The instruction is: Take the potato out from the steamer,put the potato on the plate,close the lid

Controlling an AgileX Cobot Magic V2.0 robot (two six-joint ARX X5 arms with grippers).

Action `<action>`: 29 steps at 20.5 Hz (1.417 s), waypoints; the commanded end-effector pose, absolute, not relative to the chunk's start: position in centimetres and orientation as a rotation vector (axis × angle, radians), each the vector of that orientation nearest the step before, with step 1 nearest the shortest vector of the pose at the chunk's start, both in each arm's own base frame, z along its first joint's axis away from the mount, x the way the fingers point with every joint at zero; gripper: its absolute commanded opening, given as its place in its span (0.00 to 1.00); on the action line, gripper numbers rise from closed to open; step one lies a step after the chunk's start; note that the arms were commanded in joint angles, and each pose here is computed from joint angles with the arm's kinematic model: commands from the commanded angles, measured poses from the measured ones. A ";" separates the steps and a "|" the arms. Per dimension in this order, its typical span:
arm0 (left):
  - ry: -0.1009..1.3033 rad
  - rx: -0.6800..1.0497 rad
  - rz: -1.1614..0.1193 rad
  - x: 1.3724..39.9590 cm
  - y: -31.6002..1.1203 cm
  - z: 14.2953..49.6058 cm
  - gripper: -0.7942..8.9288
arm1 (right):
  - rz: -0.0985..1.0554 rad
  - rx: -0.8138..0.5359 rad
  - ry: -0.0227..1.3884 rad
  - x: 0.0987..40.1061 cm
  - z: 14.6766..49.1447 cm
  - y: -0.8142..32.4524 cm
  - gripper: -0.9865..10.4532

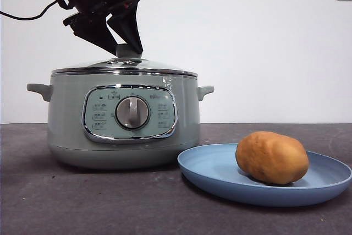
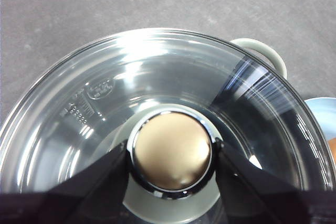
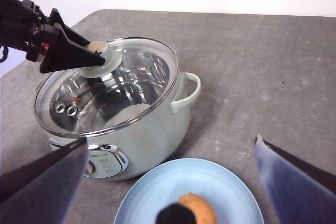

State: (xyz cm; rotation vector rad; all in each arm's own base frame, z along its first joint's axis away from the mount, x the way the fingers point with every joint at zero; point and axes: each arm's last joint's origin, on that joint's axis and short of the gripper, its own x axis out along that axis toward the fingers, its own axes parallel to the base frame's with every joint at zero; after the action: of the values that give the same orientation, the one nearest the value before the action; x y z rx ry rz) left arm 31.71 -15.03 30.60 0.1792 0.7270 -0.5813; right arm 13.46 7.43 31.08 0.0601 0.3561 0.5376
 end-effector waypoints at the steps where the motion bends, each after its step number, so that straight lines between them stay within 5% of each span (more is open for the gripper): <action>1: 0.765 0.177 -0.594 31.7 -15.4 30.0 0.32 | 0.536 0.070 0.349 13.4 31.3 7.4 0.56; 3: 0.773 0.178 -0.593 31.7 -15.4 30.0 0.62 | 0.536 0.070 0.349 13.4 31.3 7.4 0.56; 12: 0.707 0.167 -0.595 30.0 -14.6 32.7 0.63 | 0.538 0.059 0.407 13.3 30.7 7.4 0.56; 20: 0.697 0.109 -0.625 21.0 -10.5 38.9 0.63 | 0.682 0.138 0.608 12.4 29.4 7.5 0.55; 22: 0.723 0.096 -0.663 18.4 -9.4 39.7 0.54 | 0.750 0.152 0.670 12.0 29.1 7.6 0.55; 24: 0.752 0.089 -0.686 16.3 -8.5 40.1 0.33 | 0.807 0.168 0.717 11.7 28.9 7.6 0.54; 26: 0.785 0.090 -0.687 14.7 -7.8 40.2 0.11 | 0.826 0.173 0.761 11.5 28.6 7.6 0.38; 28: 0.803 0.093 -0.690 13.9 -7.4 40.3 0.07 | 0.817 0.170 0.804 11.3 28.3 7.4 0.11; 29: 0.812 0.091 -0.695 13.7 -7.4 40.3 0.07 | 0.811 0.165 0.818 11.2 28.1 7.4 0.08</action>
State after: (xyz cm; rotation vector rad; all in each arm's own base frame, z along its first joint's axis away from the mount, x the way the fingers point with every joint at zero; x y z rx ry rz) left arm 13.80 -7.30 40.24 0.0956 0.8083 -0.6862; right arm 11.19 7.37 28.03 0.1637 0.8225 0.8089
